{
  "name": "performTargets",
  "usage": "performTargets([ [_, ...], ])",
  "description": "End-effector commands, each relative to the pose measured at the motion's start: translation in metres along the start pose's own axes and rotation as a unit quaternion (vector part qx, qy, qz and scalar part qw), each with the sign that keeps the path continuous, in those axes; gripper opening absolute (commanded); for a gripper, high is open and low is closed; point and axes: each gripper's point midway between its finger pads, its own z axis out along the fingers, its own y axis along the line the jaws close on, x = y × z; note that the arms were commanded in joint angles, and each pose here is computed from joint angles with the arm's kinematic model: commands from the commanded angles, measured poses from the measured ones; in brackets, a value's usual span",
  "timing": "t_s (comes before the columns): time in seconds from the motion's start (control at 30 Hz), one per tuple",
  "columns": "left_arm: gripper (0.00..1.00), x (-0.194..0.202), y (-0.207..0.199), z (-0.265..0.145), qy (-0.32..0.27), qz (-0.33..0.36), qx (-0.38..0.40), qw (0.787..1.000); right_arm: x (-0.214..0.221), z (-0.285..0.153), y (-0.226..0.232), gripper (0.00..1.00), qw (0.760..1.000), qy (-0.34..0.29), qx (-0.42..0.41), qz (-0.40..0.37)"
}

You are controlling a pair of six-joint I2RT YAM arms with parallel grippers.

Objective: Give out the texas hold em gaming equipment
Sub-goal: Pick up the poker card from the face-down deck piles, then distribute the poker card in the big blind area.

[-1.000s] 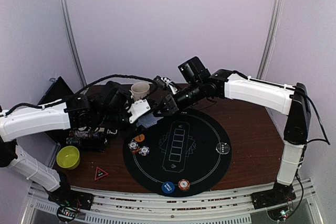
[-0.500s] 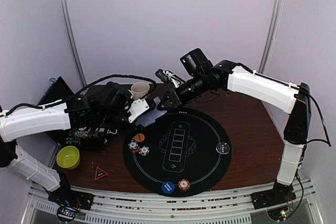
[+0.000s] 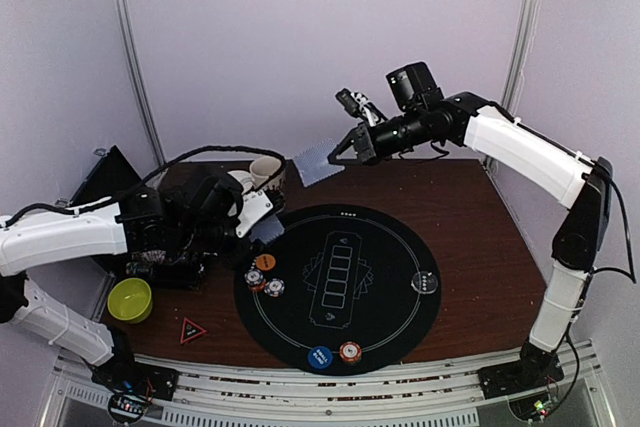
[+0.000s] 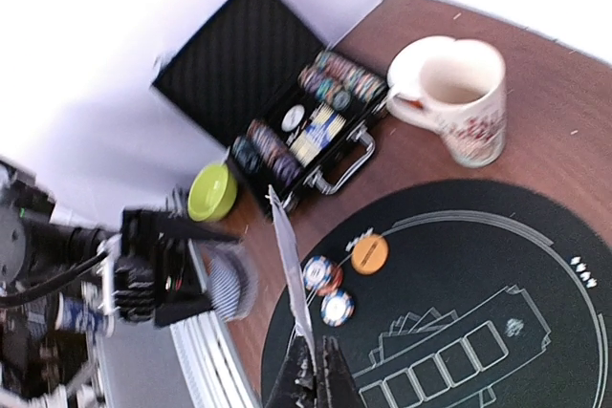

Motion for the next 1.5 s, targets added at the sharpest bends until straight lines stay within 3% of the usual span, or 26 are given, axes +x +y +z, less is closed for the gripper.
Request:
performTargets([
  [0.0,0.59,-0.003,0.015,-0.018,-0.018,-0.04,-0.023,0.999,-0.029,0.005,-0.033,0.0,0.994,-0.09,0.013,0.066],
  [0.17,0.59,0.001,0.022,-0.029,-0.011,-0.065,-0.034,0.997,-0.023,0.061,-0.072,0.0,0.966,-0.156,-0.006,0.206],
  [0.37,0.59,0.007,0.024,-0.032,0.001,-0.074,-0.041,0.996,0.006,0.136,-0.089,0.0,0.94,-0.195,0.022,0.278],
  [0.6,0.6,0.001,0.026,-0.033,-0.002,-0.072,-0.042,0.997,0.058,0.194,-0.123,0.0,0.893,-0.207,0.054,0.396],
  [0.77,0.6,0.0,0.027,-0.035,-0.004,-0.069,-0.041,0.997,0.081,0.232,-0.14,0.0,0.879,-0.171,0.062,0.441],
  [0.93,0.6,0.0,0.029,-0.037,-0.005,-0.069,-0.045,0.997,0.099,0.243,-0.16,0.0,0.864,-0.175,0.095,0.463],
  [1.27,0.6,0.0,0.033,-0.042,-0.006,-0.068,-0.053,0.996,0.112,0.27,-0.148,0.0,0.866,-0.132,0.071,0.476],
  [1.33,0.61,0.0,0.032,-0.041,-0.005,-0.067,-0.052,0.996,0.113,0.268,-0.147,0.08,0.865,-0.131,0.071,0.479],
  [1.47,0.61,0.0,0.031,-0.04,-0.003,-0.062,-0.047,0.997,0.102,0.254,-0.138,0.37,0.884,-0.132,0.077,0.442],
])
